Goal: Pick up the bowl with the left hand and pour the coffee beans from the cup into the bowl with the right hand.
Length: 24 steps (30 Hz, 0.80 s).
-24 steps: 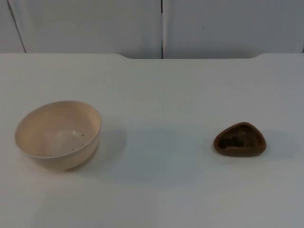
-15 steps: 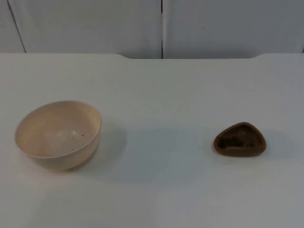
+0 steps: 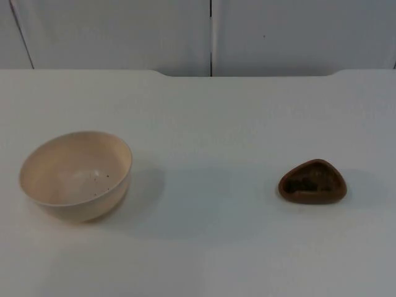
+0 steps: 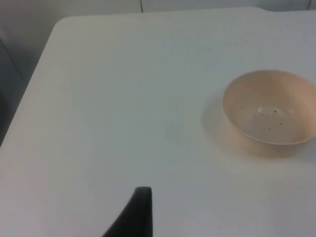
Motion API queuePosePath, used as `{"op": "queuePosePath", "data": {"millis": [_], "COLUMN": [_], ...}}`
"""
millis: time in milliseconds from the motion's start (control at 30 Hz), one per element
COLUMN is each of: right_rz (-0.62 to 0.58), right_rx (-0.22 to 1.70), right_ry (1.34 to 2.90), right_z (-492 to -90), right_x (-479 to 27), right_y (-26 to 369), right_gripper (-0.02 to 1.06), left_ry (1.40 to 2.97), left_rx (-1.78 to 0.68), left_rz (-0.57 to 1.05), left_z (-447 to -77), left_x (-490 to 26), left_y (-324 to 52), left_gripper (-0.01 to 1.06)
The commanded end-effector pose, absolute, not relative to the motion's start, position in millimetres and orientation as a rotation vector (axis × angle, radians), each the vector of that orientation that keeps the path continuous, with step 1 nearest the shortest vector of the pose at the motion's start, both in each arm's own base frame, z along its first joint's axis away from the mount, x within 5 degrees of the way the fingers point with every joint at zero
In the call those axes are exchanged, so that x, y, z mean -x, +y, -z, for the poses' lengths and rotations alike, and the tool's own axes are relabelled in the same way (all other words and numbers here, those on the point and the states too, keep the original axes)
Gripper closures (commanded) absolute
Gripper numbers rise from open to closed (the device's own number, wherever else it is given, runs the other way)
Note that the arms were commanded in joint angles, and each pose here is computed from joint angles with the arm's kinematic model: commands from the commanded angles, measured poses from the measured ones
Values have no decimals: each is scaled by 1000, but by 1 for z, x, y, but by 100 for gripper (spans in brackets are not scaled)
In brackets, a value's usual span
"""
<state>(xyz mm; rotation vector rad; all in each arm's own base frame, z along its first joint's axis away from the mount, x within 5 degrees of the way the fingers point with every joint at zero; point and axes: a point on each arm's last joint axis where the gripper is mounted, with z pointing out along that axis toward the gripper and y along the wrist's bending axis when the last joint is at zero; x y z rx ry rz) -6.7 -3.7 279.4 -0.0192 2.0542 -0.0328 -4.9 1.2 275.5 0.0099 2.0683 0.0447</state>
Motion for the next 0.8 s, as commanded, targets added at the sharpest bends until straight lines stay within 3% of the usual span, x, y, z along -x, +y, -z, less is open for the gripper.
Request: {"op": "queuePosePath", "data": {"millis": [0,767], "right_rz": [38,38], "right_rx": [13,13], "right_ry": [2045,2045], "right_z": [-280,-280], "right_x": [7,7], "right_y": [-4,-4], "right_gripper": [-1,-1], "left_ry": [2064,2064], "left_rx": [-13,-9], "left_rz": [-38,-35], "left_z": [-275,-275], "left_x": [5,5], "left_y": [1,1], "left_gripper": [0,0]}}
